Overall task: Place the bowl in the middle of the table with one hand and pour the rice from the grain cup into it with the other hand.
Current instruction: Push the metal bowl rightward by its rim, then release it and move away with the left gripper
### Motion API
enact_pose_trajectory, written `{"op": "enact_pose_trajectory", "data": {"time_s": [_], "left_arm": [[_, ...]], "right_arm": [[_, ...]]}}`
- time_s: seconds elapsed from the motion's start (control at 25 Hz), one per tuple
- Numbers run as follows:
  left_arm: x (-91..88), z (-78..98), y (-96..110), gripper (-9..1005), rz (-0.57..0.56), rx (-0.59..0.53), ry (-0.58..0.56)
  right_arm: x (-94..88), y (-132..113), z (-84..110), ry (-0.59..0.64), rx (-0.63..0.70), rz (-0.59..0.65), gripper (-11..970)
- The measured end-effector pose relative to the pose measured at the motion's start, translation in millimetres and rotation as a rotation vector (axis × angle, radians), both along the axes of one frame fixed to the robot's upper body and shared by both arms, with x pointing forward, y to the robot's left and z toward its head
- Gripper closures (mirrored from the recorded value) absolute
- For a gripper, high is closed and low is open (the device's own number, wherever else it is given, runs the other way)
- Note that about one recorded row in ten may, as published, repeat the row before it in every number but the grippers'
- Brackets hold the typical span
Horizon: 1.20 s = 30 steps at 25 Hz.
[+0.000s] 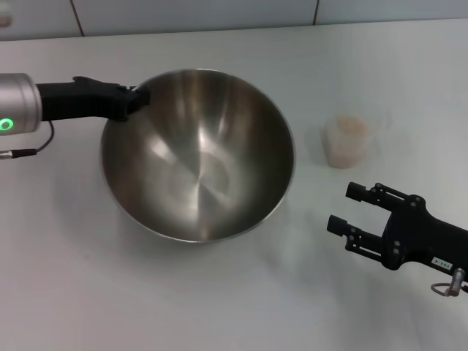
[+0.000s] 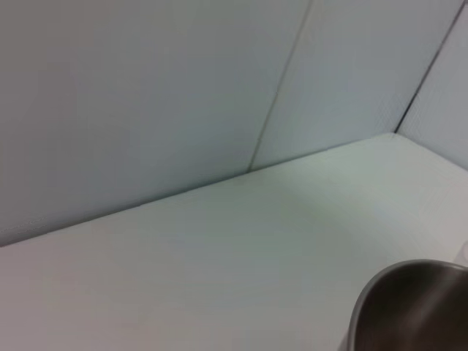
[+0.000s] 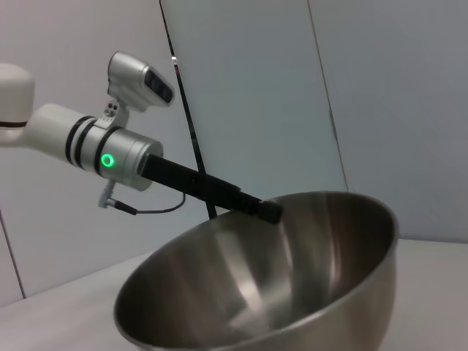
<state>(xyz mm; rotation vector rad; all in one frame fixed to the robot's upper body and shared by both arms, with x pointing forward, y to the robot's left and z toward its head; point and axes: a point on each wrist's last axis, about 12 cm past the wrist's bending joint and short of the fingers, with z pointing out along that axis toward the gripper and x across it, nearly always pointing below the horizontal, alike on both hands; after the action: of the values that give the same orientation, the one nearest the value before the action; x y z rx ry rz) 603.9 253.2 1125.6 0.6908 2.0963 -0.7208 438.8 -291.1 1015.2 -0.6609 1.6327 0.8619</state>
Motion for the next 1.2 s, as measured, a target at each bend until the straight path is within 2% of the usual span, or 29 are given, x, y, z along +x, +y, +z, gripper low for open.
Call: {"op": "enact_pose_trajectory", "data": {"time_s": [0.32, 1.04, 1.12, 1.2], "left_arm": [[10.3, -10.4, -23, 952, -0.023, 0.036, -0.018], [11.8, -21.2, -19, 954, 0.004, 0.029, -0.084], [10.9, -22.1, -18, 929, 0.006, 0.025, -0.093], [6.9, -22.8, -12, 903, 0.022, -0.013, -0.15]], "right_arm": [[-1.7, 0, -1.0, 0.005, -0.001, 0.001, 253], [0.3, -1, 0.2, -0.001, -0.008, 0.006, 253], [0.5, -1, 0.4, -0.002, -0.008, 0.005, 253], [0.6, -1, 0.5, -0.003, -0.008, 0.005, 253]]}}
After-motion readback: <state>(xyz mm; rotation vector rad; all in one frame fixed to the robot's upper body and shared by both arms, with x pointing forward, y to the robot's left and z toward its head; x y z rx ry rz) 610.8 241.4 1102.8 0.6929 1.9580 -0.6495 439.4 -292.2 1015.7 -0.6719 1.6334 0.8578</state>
